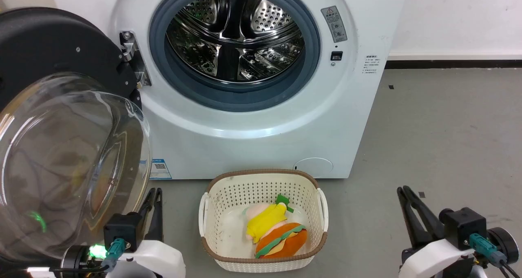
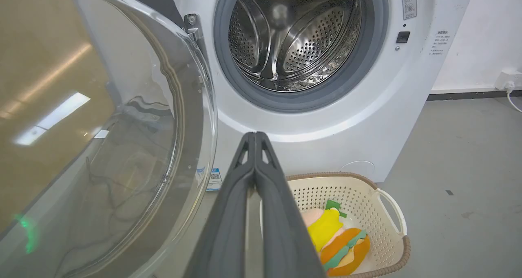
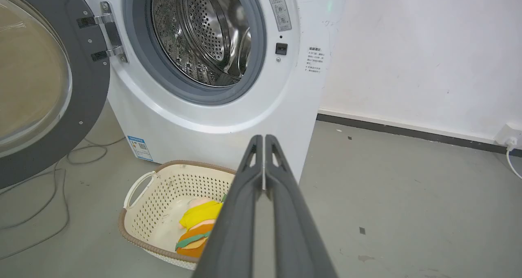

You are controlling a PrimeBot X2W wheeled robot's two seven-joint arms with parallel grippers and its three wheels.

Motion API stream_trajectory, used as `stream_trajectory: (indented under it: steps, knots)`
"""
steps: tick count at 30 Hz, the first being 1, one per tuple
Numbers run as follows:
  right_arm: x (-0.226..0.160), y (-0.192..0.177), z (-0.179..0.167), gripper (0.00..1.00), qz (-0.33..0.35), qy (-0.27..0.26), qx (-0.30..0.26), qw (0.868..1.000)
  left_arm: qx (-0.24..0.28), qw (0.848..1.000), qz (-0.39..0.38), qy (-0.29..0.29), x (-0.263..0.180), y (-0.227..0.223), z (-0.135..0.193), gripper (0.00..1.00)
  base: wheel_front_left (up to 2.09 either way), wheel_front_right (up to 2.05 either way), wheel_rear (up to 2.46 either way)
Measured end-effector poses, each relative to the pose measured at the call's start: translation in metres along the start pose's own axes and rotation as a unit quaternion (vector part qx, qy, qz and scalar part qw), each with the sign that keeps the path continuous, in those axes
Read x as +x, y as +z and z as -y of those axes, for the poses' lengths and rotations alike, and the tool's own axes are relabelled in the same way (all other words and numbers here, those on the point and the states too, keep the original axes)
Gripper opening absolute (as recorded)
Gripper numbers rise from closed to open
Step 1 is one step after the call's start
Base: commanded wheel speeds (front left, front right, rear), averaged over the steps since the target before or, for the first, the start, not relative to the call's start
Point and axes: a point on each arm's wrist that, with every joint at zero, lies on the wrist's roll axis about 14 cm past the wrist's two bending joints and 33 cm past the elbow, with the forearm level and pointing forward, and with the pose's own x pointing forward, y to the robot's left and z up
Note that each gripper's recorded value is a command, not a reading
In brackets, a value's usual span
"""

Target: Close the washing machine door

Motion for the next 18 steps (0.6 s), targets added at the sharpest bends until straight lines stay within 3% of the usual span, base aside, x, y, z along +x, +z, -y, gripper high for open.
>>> stream_trajectory:
  steps: [18]
  knots:
    - [0.0006, 0.0036, 0.0064, 1.0, 0.014, -0.009, 0.017, 1.0, -0.006, 1.0, 0.011, 0.009, -0.0005, 0.0025, -0.0003, 1.0, 0.0, 0.0, 0.0]
